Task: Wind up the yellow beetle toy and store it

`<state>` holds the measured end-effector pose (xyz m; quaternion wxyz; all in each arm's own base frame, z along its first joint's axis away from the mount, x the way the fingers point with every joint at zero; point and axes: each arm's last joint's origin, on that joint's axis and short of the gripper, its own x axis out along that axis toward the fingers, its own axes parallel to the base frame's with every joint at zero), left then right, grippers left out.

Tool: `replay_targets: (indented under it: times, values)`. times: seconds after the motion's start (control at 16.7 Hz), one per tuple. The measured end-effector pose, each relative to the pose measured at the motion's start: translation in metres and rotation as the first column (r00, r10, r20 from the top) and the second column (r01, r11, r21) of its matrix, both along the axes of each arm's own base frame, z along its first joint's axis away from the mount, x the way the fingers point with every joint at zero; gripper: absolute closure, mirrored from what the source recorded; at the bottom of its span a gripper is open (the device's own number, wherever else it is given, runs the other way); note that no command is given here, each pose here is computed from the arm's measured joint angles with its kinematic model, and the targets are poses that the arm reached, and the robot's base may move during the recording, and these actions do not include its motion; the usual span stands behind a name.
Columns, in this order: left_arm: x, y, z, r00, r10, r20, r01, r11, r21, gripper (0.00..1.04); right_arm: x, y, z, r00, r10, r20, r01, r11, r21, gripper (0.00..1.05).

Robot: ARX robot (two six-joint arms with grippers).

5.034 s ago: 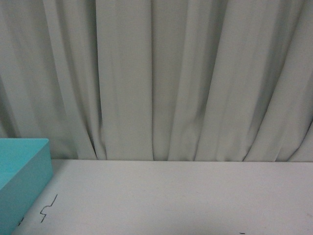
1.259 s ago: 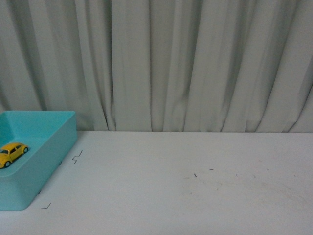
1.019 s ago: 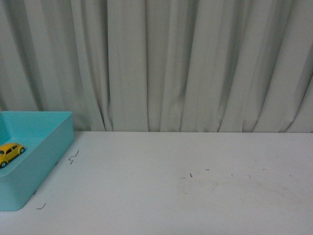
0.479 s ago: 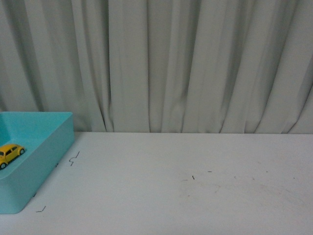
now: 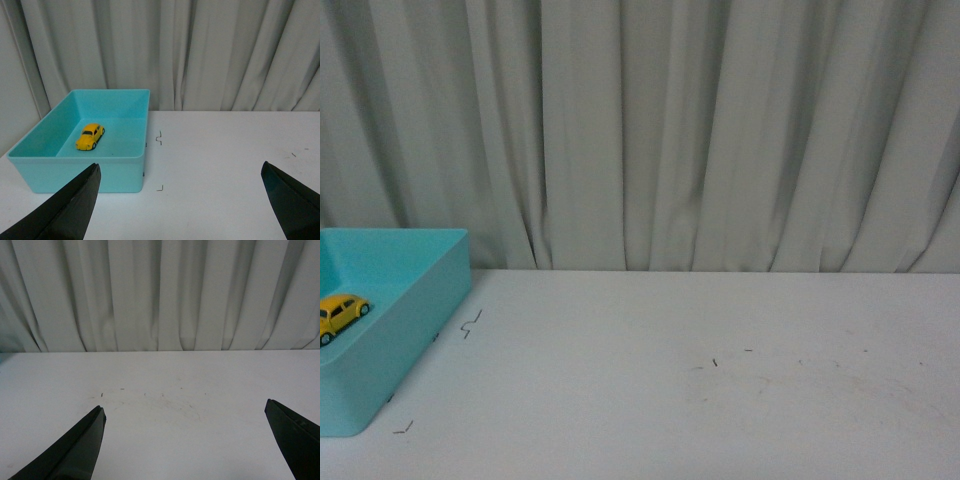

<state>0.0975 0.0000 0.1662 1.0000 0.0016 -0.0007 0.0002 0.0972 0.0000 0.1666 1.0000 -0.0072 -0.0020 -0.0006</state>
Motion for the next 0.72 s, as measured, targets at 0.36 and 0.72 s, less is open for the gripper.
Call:
replay_targets:
  times: [0.36,0.72]
  values:
    - [0.0000,0.0000,0.0000,1.000,0.000,0.000,0.000,1.000,0.000,0.07,0.0000,0.0000,0.0000,1.000,0.000,0.000,0.000,1.000,0.000,0.07]
    - [0.0000,0.0000,0.0002,1.000,0.000,0.002,0.000,1.000,0.000,0.07,0.0000,0.0000,0.0003,1.000,0.000,0.003,0.000,1.000,0.000,0.07]
